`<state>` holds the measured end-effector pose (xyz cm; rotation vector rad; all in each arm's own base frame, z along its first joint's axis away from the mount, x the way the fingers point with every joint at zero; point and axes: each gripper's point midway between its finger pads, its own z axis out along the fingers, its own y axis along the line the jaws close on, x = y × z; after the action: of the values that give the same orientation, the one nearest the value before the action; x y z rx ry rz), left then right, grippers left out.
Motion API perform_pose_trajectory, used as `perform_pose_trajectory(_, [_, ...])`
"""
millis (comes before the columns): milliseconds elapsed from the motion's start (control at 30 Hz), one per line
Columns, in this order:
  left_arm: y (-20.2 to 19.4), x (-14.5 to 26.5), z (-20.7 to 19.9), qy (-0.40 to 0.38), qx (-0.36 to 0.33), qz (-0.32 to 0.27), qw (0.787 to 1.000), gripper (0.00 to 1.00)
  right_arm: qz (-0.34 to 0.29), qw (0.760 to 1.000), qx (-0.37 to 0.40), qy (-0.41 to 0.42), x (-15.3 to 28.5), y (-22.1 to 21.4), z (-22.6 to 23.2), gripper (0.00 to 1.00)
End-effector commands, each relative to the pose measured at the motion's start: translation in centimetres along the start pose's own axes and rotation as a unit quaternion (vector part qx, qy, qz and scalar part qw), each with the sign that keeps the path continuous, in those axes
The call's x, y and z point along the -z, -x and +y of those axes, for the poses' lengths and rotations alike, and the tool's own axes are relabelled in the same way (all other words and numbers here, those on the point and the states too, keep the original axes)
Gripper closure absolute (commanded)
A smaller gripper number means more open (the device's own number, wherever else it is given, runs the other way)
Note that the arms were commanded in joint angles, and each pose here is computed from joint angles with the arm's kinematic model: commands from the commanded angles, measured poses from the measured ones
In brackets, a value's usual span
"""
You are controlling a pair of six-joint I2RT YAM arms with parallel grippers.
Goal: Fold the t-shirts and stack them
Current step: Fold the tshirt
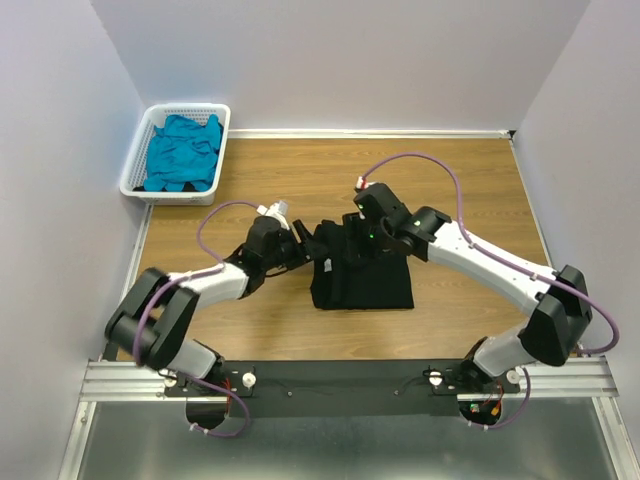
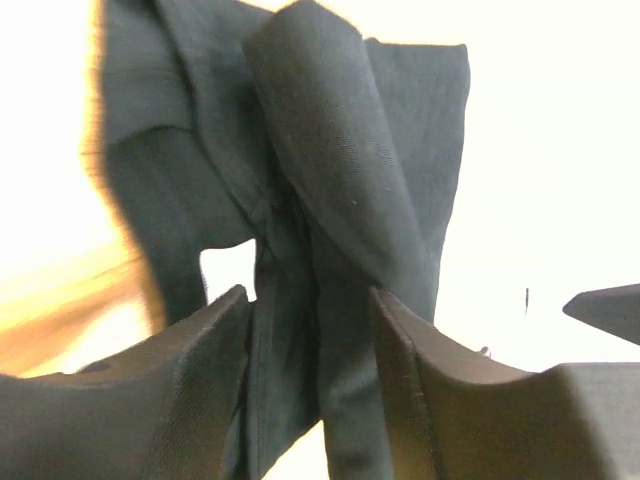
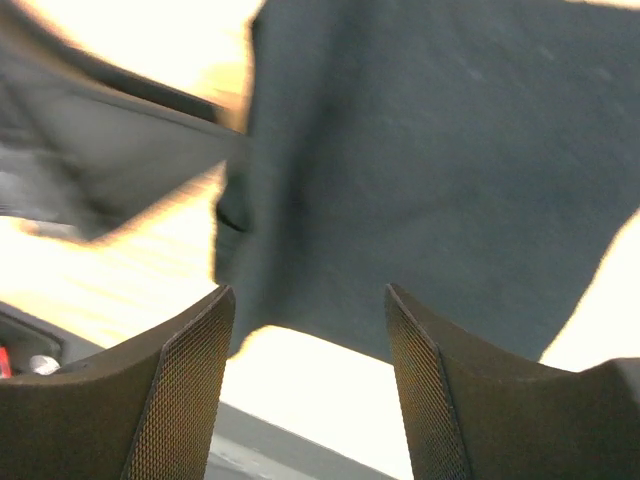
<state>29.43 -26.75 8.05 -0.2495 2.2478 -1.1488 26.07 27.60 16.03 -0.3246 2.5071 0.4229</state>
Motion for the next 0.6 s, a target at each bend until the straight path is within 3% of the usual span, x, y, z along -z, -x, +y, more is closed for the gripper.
perform_pose_trajectory(0, [1.7,3.2,3.9,0.116,0.014,-0.052,0.992,0.3,-0.014,0.999,-0.015,-0.04,0.8,-0.4,-3.2,0.31])
perform_pose_trajectory(67, [2.8,4.7,3.1,0.125,0.008,-0.077,0.989,0.23,-0.011,0.999,-0.017,-0.043,1.0,-1.1,-4.1,0.31])
perform_pose_trajectory(167, [2.8,6.3,3.1,0.152,0.0,-0.071,0.986,0.21,-0.008,0.998,-0.038,-0.048,1.3,-1.6,-6.4,0.31])
perform_pose_trajectory(333, [-0.5,5.7,0.9,0.133,-0.021,0.003,0.991,0.2,0.0,0.998,-0.066,-0.022,1.6,-2.5,-8.2,0.32])
perform_pose_trajectory(567, [-5.0,3.9,-0.9,0.138,-0.056,0.106,0.983,0.4,0.032,0.993,-0.108,0.029,1.3,-5.2,-9.3,0.48])
